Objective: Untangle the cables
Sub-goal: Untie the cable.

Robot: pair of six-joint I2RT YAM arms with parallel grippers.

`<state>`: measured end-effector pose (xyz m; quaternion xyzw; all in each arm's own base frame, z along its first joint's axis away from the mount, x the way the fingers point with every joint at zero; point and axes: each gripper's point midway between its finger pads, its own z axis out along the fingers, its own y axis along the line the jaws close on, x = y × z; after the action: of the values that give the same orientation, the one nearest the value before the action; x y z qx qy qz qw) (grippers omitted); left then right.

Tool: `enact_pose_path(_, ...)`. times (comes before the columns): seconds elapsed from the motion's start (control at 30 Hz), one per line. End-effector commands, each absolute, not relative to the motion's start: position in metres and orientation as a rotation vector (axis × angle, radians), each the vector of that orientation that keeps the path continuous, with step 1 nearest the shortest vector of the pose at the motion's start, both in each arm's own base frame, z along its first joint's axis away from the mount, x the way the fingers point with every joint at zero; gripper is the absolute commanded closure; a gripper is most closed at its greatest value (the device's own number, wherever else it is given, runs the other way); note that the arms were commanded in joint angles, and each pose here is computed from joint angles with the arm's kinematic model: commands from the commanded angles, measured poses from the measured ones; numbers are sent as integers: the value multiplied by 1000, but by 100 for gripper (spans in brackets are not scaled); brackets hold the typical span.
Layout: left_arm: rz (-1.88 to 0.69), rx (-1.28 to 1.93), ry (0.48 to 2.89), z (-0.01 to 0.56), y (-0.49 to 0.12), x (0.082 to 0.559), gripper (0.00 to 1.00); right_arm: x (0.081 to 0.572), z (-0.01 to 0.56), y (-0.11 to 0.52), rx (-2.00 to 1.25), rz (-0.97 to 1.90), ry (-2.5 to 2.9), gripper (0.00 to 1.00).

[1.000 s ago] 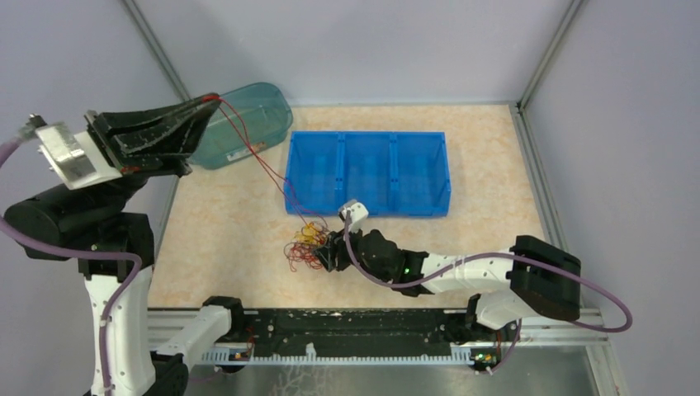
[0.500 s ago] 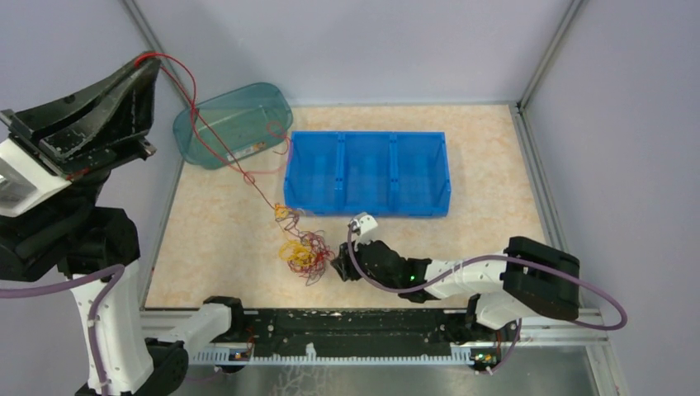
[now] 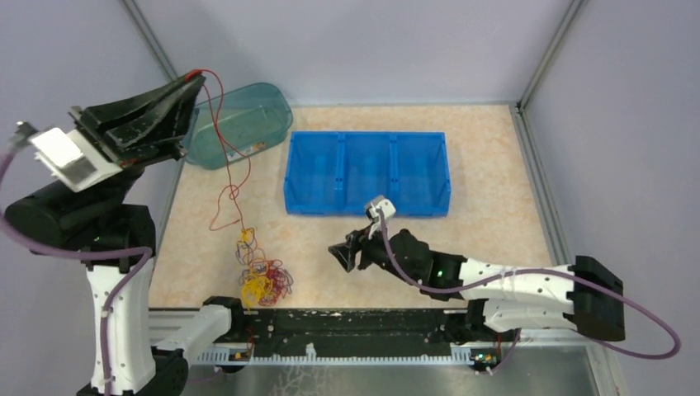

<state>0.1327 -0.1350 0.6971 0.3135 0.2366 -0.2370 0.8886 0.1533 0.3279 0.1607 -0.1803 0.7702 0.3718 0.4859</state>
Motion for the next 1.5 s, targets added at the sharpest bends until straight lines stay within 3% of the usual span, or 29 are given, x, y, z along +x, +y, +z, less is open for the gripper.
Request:
enact_pose_path(0.0, -516, 711, 561, 663, -144, 145, 94, 137, 289, 356, -548, 1121, 1589, 39)
enact_pose_path(0.17, -545, 721, 620, 639, -148, 157, 94, 104, 372, 392, -729, 1333, 1399, 39)
enact_pose_path(0.37, -561, 736, 634, 633, -150, 156, 94, 88, 401, 431, -860, 1447, 1342, 39)
enact_pose_path(0.93, -592, 750, 633, 632, -154, 159, 94, 107, 394, 490, -857, 1566, 1340, 40)
enact_pose_path(1.13, -588, 750, 614, 642, -154, 158, 94, 148, 368, 509, -724, 1409, 1454, 41)
enact_pose_path(1.47, -595, 762, 539, 681, -155, 153, 93, 193, 337, 530, -632, 1193, 1542, 59)
